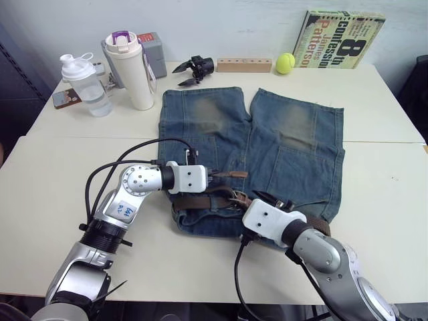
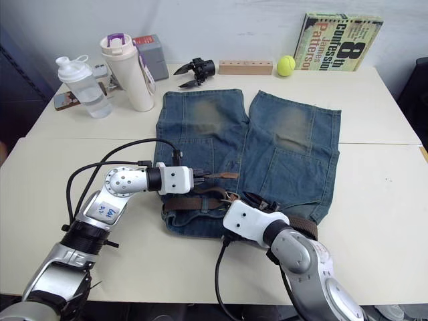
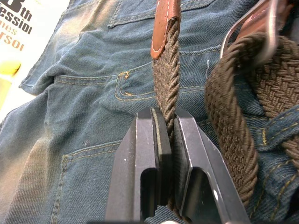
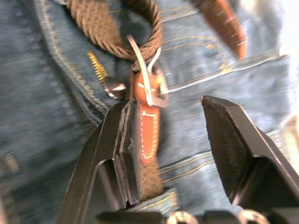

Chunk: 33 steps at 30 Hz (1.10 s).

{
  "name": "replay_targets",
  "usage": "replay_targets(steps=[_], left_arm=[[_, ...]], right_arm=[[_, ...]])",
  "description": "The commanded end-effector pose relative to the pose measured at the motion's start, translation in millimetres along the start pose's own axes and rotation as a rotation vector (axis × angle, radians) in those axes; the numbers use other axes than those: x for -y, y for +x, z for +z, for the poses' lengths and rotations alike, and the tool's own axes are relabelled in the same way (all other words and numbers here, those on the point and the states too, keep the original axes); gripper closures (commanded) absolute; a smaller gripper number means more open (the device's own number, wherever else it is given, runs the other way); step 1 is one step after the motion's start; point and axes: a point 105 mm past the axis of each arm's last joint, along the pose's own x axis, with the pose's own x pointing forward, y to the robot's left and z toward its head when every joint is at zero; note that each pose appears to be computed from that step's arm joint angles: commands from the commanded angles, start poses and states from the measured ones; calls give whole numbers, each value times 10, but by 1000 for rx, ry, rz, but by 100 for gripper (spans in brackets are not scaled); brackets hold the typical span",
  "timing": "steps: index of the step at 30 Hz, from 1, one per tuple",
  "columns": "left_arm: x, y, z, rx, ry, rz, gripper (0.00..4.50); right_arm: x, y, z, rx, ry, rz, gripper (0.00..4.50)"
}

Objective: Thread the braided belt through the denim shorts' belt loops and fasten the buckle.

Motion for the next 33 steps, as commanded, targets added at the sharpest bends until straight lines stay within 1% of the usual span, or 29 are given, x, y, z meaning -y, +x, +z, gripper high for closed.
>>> replay_targets(steps=[1, 5, 9, 13, 16, 19, 23, 25, 28, 33], left_arm=[[-105, -21, 115, 38, 27, 30, 450], [-99, -21, 123, 40, 26, 29, 450], [-85, -26, 126, 43, 24, 26, 450], [-74, -14, 120, 45, 17, 25, 450], [-54, 1, 133, 52, 11, 20, 450], [-53, 8, 137, 54, 10, 20, 450], [-68, 6, 134, 53, 10, 22, 450], [-71, 1, 130, 51, 10, 22, 450], [-70, -12, 124, 47, 10, 22, 450], [-63, -39, 101, 37, 6, 19, 450]], right_arm=[[-8, -82, -48, -40, 69, 14, 211], [-18, -82, -84, -68, 88, 19, 211], [-36, -168, -48, -47, 105, 32, 211], [-126, -230, 32, 8, 116, 72, 211], [-82, -253, 10, 6, 109, 52, 211], [-80, -239, 26, 5, 96, 38, 211], [-95, -168, -35, -31, 36, 37, 211], [-97, -124, -63, -48, 39, 23, 211], [-94, -54, -86, -67, 33, -9, 211], [-27, -42, -47, -62, 26, -73, 211]])
